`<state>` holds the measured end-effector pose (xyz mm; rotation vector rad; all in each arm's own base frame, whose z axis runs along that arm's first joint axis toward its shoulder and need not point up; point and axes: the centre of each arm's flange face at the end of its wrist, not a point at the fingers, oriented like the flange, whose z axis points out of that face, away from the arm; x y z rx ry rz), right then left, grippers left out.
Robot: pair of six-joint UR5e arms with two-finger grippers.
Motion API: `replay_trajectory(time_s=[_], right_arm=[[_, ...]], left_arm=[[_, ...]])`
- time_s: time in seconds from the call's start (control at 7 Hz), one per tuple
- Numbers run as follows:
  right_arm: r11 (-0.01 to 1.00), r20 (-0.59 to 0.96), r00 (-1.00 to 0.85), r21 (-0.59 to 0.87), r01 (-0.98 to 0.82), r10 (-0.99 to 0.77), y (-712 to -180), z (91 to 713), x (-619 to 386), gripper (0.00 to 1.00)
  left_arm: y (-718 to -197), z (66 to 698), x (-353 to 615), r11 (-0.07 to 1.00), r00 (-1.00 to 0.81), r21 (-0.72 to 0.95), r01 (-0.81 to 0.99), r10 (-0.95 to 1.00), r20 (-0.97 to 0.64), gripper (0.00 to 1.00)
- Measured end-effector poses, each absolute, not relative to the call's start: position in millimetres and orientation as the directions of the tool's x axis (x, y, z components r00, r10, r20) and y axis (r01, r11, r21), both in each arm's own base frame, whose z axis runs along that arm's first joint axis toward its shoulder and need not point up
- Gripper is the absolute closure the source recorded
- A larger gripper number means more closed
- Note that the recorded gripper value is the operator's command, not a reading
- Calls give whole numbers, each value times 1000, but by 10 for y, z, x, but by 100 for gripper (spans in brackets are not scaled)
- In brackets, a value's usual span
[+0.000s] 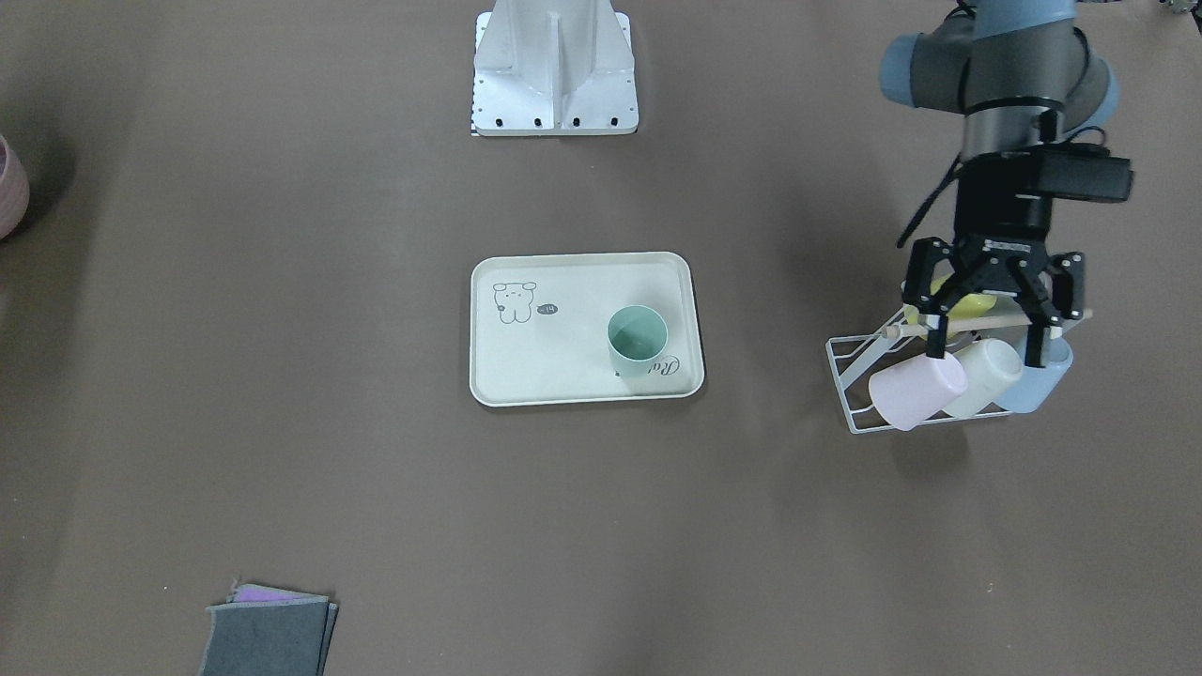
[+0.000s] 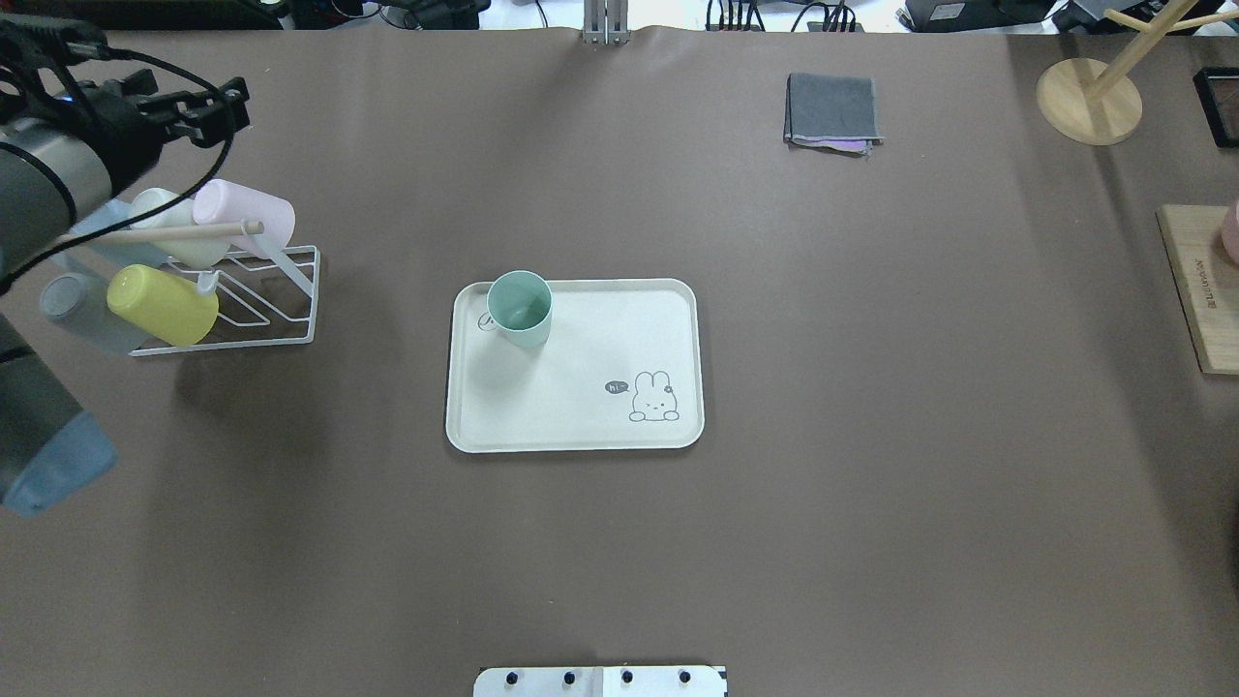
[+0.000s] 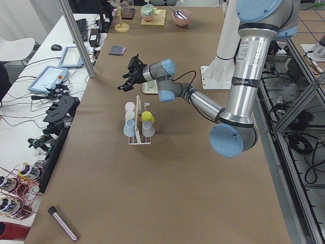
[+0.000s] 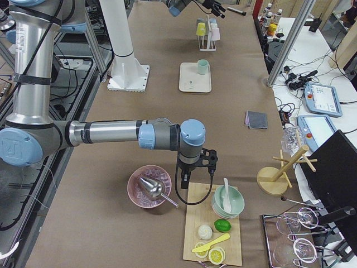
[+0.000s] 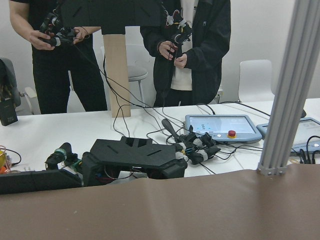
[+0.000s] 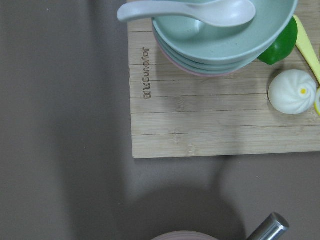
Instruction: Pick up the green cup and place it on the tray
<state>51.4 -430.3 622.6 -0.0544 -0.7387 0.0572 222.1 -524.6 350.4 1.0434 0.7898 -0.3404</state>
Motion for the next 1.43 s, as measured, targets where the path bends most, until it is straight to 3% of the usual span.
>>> replay_trajectory(time_s=[0.57, 1.0, 1.43], right_arm=[[997, 673, 736, -68, -32, 70, -4307, 6216, 512, 0], [997, 671, 738, -66, -34, 70, -4318, 6208, 514, 0], [998, 672, 738, -59, -34, 64, -4344, 6179, 513, 0]], left_arm=[[-5848, 4504, 557, 677, 616, 438, 592, -30, -787, 3], [-5814, 5470, -332, 810, 489, 166, 562, -163, -857, 2], [-5700, 5984, -604, 848, 408, -6, 531, -262, -874, 2]])
